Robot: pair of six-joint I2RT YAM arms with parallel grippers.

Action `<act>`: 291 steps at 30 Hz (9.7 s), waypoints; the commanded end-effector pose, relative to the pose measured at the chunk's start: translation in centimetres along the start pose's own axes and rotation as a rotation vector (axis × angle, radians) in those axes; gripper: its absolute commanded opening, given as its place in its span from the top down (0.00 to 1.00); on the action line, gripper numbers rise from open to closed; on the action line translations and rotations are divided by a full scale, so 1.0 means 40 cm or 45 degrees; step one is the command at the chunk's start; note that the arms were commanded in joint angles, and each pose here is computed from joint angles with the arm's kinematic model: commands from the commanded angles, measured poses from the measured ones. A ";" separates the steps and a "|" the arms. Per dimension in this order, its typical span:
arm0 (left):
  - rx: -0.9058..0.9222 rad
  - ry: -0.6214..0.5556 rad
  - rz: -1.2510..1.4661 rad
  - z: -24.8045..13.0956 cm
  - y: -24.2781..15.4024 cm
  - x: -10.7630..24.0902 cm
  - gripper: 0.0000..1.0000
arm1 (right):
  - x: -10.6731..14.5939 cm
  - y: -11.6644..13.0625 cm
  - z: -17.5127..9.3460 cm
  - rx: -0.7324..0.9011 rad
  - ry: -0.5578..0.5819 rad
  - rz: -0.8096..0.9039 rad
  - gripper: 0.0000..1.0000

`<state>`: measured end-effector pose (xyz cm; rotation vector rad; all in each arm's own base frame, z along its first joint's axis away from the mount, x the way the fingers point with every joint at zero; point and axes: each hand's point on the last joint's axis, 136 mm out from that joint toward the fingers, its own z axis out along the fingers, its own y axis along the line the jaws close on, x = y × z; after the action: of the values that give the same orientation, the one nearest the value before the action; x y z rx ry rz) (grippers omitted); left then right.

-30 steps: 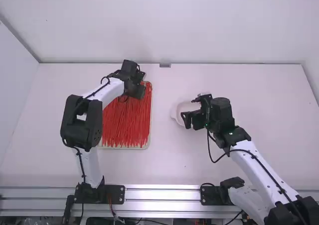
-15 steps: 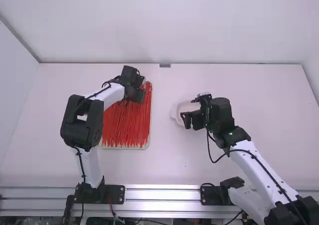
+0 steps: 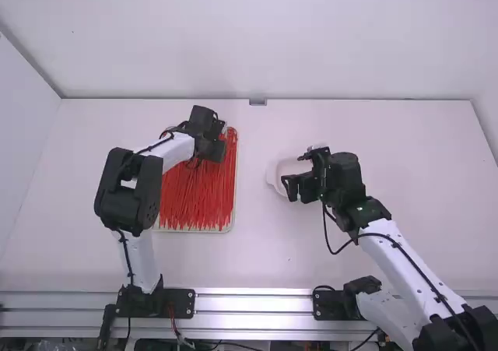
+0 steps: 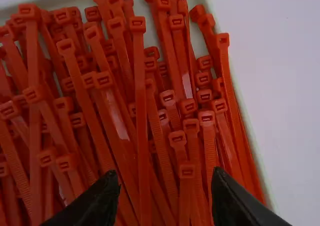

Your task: Fasten the cable tie

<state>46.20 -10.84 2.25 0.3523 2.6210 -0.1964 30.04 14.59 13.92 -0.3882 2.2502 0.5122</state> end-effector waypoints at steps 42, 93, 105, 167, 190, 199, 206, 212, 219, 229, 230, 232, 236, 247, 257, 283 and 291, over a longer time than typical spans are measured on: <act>-0.004 0.022 0.012 0.033 -0.047 0.029 0.65 | -0.027 0.013 -0.003 -0.012 -0.020 -0.021 0.01; -0.100 0.009 -0.039 0.057 -0.005 0.025 0.68 | -0.019 0.005 -0.004 -0.001 -0.004 -0.006 0.01; -0.098 -0.030 -0.056 0.040 -0.009 0.003 0.68 | -0.020 0.001 -0.005 0.002 -0.005 -0.006 0.01; -0.107 -0.097 -0.097 -0.020 0.000 -0.037 0.69 | -0.021 -0.009 -0.006 0.014 -0.006 0.010 0.01; -0.110 -0.087 -0.097 -0.004 0.002 -0.011 0.72 | -0.017 -0.009 -0.006 0.014 0.000 0.012 0.01; -0.112 -0.083 -0.098 0.001 0.002 -0.001 0.74 | -0.014 0.010 -0.003 -0.007 0.007 -0.012 0.01; -0.112 -0.088 -0.097 0.006 0.003 0.005 0.75 | -0.015 0.006 -0.004 -0.004 0.006 -0.007 0.01; -0.111 -0.091 -0.097 0.006 0.003 0.004 0.76 | -0.015 0.007 -0.004 -0.005 0.006 -0.004 0.01; -0.111 -0.102 -0.096 0.006 0.003 -0.001 0.81 | -0.013 0.015 -0.002 -0.012 0.009 -0.018 0.01; -0.112 -0.104 -0.096 0.005 0.003 -0.002 0.89 | -0.012 0.017 -0.002 -0.016 0.010 -0.013 0.01; -0.112 -0.104 -0.096 0.005 0.003 -0.002 0.90 | -0.012 0.018 -0.002 -0.017 0.011 -0.014 0.01; -0.113 -0.104 -0.096 0.005 0.003 -0.002 0.90 | -0.012 0.020 -0.002 -0.020 0.012 -0.017 0.01; -0.144 -0.102 -0.097 0.004 0.014 -0.001 0.90 | -0.011 0.019 -0.002 -0.018 0.012 -0.015 0.01; -0.141 -0.100 -0.092 0.005 0.009 0.000 0.93 | -0.012 0.018 -0.002 -0.018 0.011 -0.015 0.01; -0.138 -0.100 -0.093 0.005 0.009 0.000 0.97 | -0.012 0.018 -0.002 -0.018 0.010 -0.015 0.01; -0.136 -0.140 -0.090 -0.069 0.001 -0.087 0.98 | -0.012 0.019 -0.002 -0.018 0.010 -0.015 0.01; -0.140 -0.253 -0.083 -0.197 -0.002 -0.199 0.98 | -0.012 0.019 -0.002 -0.018 0.011 -0.015 0.01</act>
<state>48.51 -11.42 8.91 0.2164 2.5223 -0.1026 29.46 14.97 13.51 -0.4072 2.2720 0.5194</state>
